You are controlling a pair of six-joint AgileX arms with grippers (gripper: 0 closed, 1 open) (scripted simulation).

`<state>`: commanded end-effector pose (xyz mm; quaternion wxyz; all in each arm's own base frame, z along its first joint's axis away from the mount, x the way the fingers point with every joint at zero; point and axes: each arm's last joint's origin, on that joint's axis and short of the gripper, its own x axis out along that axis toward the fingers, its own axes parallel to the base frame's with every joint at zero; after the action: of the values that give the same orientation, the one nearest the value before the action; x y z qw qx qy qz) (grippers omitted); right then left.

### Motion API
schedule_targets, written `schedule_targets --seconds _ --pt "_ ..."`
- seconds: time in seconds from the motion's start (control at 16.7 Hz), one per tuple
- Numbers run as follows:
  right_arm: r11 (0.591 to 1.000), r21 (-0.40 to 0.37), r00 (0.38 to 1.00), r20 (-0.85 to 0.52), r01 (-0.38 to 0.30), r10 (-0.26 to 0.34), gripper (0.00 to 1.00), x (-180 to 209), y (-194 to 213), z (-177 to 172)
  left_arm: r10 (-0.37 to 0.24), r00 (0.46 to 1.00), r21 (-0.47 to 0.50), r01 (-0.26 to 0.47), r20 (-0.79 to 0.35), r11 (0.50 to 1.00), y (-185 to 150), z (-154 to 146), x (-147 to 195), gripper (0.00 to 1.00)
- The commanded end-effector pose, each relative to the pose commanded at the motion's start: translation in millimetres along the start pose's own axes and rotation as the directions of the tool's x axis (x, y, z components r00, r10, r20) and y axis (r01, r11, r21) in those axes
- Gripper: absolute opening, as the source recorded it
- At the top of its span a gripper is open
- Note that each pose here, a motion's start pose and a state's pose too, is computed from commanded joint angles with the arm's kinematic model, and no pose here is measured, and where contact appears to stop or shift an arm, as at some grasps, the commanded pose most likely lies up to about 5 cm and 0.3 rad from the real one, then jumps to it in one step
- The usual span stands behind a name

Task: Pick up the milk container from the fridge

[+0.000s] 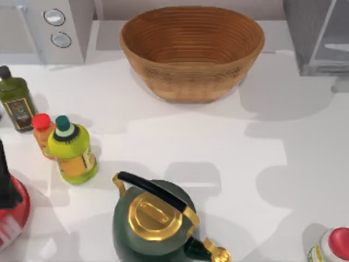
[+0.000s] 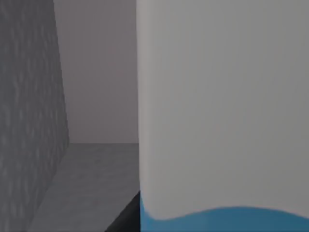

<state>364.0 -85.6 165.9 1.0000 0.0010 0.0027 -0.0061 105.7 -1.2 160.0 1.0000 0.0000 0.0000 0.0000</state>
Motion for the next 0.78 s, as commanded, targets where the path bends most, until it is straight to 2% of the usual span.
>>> schedule_targets --seconds 0.24,0.42,0.6,0.78 --pt "1.000 0.003 1.000 -0.006 -0.005 0.005 0.00 0 3 0 0.000 1.000 0.000 0.000 0.000 1.000 0 0 0 1.00" --pt "1.000 0.000 1.000 -0.005 -0.008 0.008 0.00 -11 10 14 0.000 1.000 0.000 0.000 0.000 1.000 0 0 0 1.00" --pt "1.000 -0.004 1.000 -0.004 -0.009 0.009 0.00 -38 23 39 0.000 1.000 0.000 0.000 0.000 1.000 0 0 0 1.00" --pt "1.000 -0.008 1.000 0.007 -0.007 0.007 0.00 -81 40 65 0.000 1.000 0.000 0.000 0.000 1.000 0 0 0 1.00"
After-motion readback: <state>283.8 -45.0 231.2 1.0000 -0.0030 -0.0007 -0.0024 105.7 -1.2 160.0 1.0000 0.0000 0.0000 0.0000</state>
